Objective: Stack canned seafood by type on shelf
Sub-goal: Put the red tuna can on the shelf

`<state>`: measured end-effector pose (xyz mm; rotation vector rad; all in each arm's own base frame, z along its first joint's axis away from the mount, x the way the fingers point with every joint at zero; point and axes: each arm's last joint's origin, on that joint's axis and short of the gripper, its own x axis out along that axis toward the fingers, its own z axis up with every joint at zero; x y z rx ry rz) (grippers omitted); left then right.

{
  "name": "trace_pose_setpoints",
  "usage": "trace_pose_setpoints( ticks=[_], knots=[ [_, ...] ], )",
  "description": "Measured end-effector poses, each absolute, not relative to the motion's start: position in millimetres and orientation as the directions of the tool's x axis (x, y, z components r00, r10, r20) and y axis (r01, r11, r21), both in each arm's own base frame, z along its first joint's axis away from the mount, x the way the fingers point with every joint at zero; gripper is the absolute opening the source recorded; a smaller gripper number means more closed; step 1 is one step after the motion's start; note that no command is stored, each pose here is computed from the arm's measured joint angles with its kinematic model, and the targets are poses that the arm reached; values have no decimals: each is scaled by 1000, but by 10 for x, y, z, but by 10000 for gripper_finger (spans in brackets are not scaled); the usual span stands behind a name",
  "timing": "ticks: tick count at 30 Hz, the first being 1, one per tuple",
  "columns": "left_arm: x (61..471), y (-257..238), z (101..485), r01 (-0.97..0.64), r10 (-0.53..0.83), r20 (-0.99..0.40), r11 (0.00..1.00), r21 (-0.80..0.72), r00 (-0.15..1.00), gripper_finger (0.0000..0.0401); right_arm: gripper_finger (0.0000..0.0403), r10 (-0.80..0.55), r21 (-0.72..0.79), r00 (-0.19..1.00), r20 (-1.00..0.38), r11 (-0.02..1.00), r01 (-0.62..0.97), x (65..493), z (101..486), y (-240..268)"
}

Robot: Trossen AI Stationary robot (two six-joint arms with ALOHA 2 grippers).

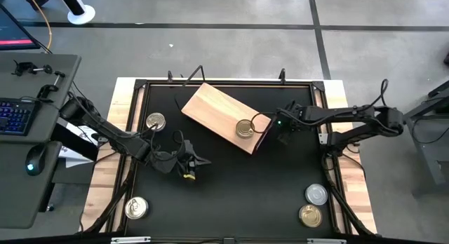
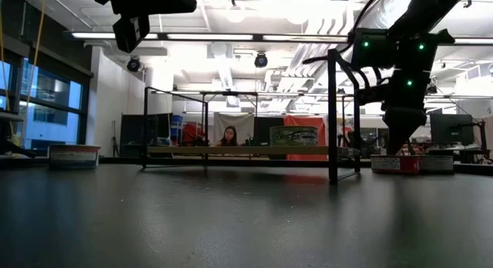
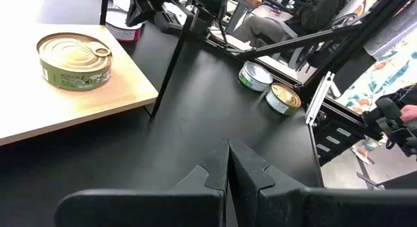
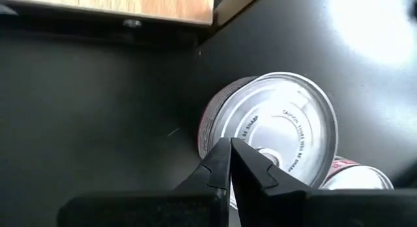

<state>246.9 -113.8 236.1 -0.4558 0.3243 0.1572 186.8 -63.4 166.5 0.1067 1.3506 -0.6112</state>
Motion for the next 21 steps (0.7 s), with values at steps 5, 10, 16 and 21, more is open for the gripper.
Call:
trace_pose_setpoints(
  ticks=[5,10,16,21],
  knots=[
    [2469,-1138,2360,-221,77,-342,887,-405,937,0,0,-331,-272,55,-942,849,453,1913,1587,-644],
    [2469,-1138,2360,-223,77,-342,882,-414,937,0,0,-324,-262,63,-944,852,453,1909,1598,-636],
    [2468,-1138,2360,-223,77,-342,883,-413,937,0,0,-248,-167,128,-960,877,451,1890,1663,-556],
    [2468,-1138,2360,-222,77,-342,885,-409,937,0,0,-158,-59,161,-974,869,492,1846,1720,-474]
  ],
)
